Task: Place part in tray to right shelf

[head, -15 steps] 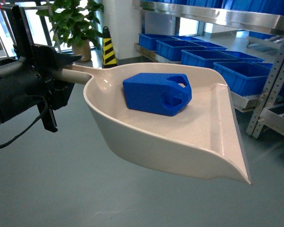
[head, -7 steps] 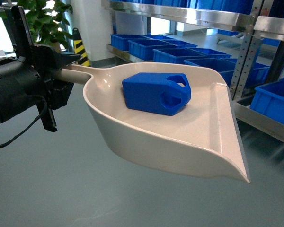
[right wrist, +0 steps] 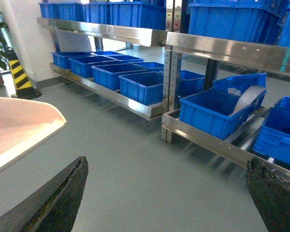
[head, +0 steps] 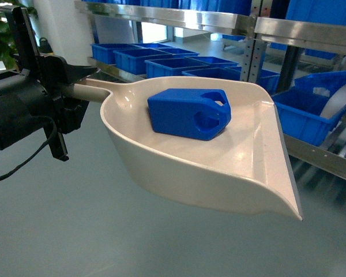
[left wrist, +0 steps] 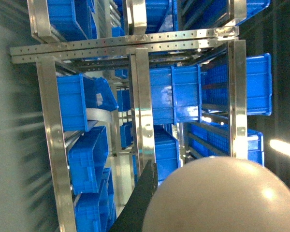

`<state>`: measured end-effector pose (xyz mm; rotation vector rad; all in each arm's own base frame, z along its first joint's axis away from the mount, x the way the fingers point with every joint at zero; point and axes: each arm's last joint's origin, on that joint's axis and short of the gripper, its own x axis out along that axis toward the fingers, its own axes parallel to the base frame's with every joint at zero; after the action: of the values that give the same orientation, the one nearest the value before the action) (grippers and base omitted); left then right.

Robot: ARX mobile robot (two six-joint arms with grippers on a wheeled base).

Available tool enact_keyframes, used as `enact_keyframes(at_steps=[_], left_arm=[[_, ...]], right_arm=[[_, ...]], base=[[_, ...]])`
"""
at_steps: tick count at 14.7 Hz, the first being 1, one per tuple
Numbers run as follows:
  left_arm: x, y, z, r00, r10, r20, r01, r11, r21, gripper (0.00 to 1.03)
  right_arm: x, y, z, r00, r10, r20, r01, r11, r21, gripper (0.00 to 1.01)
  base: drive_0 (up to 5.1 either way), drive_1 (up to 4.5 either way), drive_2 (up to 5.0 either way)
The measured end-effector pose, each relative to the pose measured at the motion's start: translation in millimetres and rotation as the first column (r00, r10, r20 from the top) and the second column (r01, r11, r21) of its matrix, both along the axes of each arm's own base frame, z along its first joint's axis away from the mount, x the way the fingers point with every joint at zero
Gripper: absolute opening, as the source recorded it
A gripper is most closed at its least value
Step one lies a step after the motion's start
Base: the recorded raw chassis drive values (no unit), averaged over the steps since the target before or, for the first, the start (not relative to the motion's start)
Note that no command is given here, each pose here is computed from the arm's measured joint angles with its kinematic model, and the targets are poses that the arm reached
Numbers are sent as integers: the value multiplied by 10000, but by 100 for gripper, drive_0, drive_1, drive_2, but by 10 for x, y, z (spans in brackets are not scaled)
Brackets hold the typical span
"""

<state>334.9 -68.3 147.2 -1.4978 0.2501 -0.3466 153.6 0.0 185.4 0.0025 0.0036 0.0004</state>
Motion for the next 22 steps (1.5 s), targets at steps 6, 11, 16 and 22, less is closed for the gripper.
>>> enact_keyframes(at_steps=[6,11,16,22], left_arm=[[0,0,0,10000,-12,2,12,10000,-4,13],[-4,-17,0,10000,-99,0,99,10000,3,13],[-3,-14,0,10000,-95,1,95,10000,3,13],[-2,-7,0,10000,-46,0,46,10000,1,13]], right_arm=[[0,0,0,10000,0,4,0,10000,0,98],[0,0,-1,10000,0,-4,0,10000,0,98],[0,0,0,10000,0,4,0,10000,0,98],[0,0,0,10000,0,4,0,10000,-4,98]], base=[[-164,-164,-164],[-162,-162,-162],[-161,-161,-161],[-157,-157,-157]])
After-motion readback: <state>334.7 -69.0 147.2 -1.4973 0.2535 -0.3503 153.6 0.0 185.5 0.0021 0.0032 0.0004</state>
